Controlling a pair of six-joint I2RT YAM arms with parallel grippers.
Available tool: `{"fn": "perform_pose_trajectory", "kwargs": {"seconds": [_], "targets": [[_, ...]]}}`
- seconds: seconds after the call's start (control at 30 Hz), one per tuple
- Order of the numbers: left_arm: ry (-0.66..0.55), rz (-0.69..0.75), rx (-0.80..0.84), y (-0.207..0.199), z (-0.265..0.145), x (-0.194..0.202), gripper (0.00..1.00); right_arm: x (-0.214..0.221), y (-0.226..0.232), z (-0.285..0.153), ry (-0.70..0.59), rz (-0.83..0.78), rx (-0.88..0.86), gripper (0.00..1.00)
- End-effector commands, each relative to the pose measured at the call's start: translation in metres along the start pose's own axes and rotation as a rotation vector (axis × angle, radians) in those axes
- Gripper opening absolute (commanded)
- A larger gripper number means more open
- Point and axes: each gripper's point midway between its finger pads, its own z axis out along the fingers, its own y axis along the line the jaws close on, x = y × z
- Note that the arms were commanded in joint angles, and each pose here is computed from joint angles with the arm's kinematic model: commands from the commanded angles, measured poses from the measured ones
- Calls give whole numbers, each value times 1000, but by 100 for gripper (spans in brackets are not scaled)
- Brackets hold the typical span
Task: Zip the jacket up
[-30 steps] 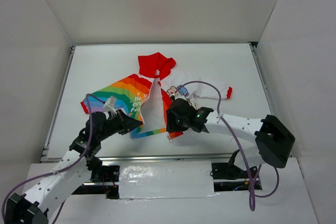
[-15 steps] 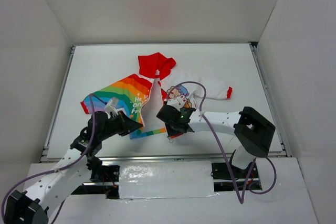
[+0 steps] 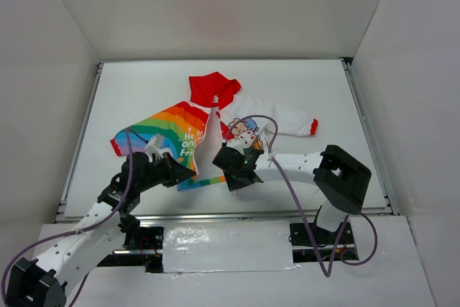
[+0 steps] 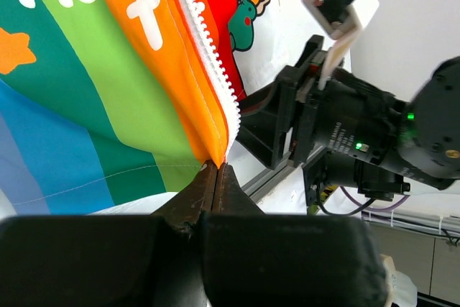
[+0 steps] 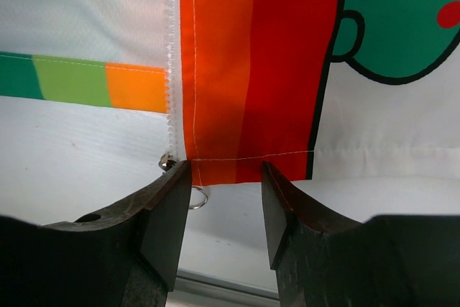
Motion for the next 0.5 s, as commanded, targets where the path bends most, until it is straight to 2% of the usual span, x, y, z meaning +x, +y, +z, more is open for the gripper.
{"fn": "perform_pose_trajectory", "kwargs": {"seconds": [0.0,0.17,0.27,0.37,0.47], "targets": [[-22,44,43,-14,-2,-10,0,4,1,7,3,-5,13,50],[-22,40,41,-11,-3,-7,0,6,3,9,2,-3,4,49],[-20,35,39,-9,-3,-5,0,7,5,13,13,-6,1,45],[-23,34,35,-8,-4,-5,0,14,5,19,41,-12,2,39],[-38,42,39,-10,-5,-8,0,19,8,21,52,-8,-16,27]]}}
